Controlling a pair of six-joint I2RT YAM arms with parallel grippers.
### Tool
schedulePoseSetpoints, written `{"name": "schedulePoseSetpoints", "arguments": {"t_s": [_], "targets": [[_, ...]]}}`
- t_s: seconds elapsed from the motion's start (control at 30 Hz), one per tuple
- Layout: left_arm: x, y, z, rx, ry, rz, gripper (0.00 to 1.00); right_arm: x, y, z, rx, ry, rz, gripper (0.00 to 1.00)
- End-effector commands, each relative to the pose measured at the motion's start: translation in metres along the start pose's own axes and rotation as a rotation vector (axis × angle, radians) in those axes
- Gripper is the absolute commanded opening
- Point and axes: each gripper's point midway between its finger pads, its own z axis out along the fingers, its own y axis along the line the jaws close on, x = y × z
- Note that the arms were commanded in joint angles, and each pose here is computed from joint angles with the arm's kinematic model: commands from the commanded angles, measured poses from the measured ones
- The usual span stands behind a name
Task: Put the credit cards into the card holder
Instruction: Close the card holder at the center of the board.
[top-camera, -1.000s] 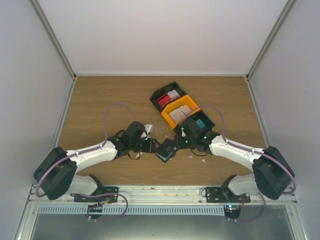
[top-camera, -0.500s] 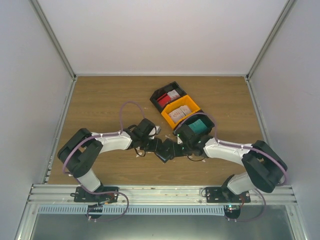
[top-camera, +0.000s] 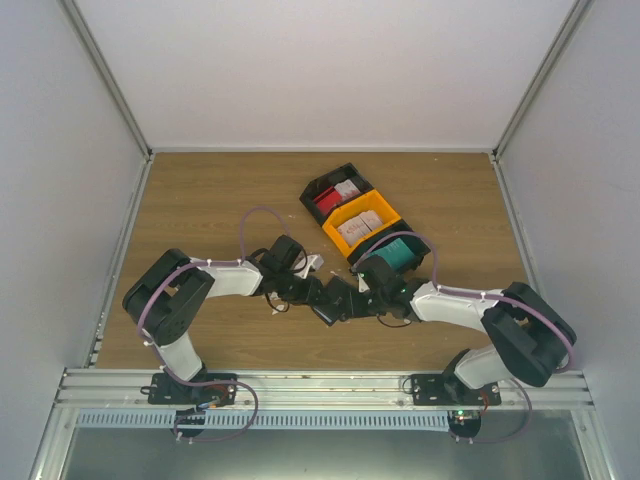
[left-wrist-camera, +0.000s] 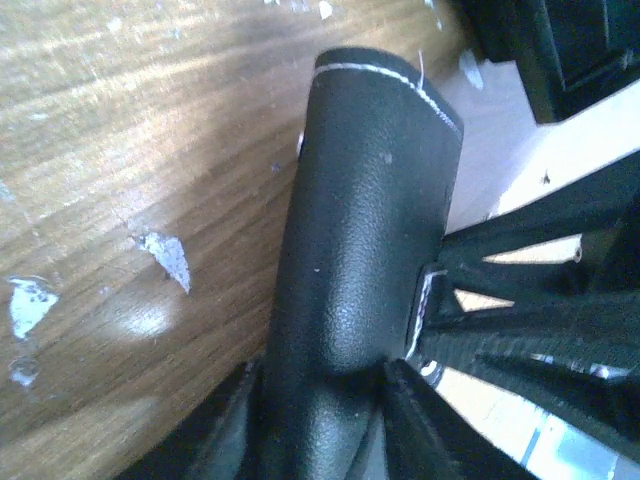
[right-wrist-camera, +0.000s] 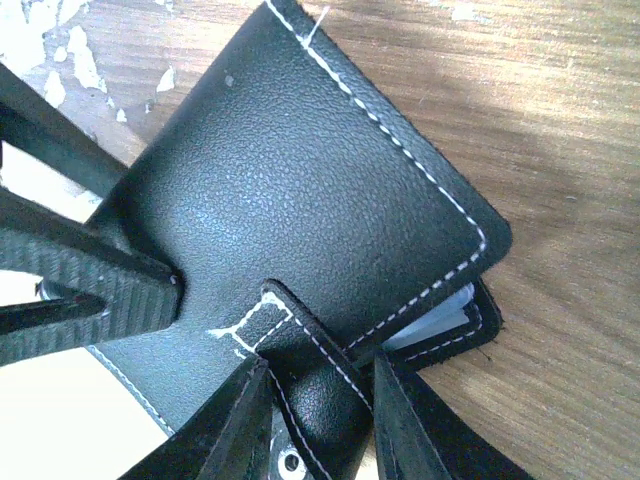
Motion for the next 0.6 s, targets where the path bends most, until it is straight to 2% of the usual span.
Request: {"name": "schedulePoseSetpoints", "arguments": {"t_s": [0.0, 0.13, 0.37, 0.57], "targets": [[0.020, -0.010, 0.005, 0.121, 0.082, -0.014, 0.25, 0.029, -0.036, 0.007, 0.080, 0.073, 0.025, 0.29], [0.008, -0.018, -0.006, 0.160, 0.038, 0.015, 0.01, 0.011, -0.020, -0.011, 0.015, -0.014, -0.007, 0.33], [-0.030, -0.057, -0.059, 0.118, -0.176, 0.232, 0.00, -0.042, 0.012, -0.078, -0.049, -0.241, 0.003, 0.50], [-0.087, -0.115, -0.137, 0.049, -0.537, 0.524, 0.00, -0.087, 0.059, -0.150, -0.192, -0.413, 0.059, 0.65]]}}
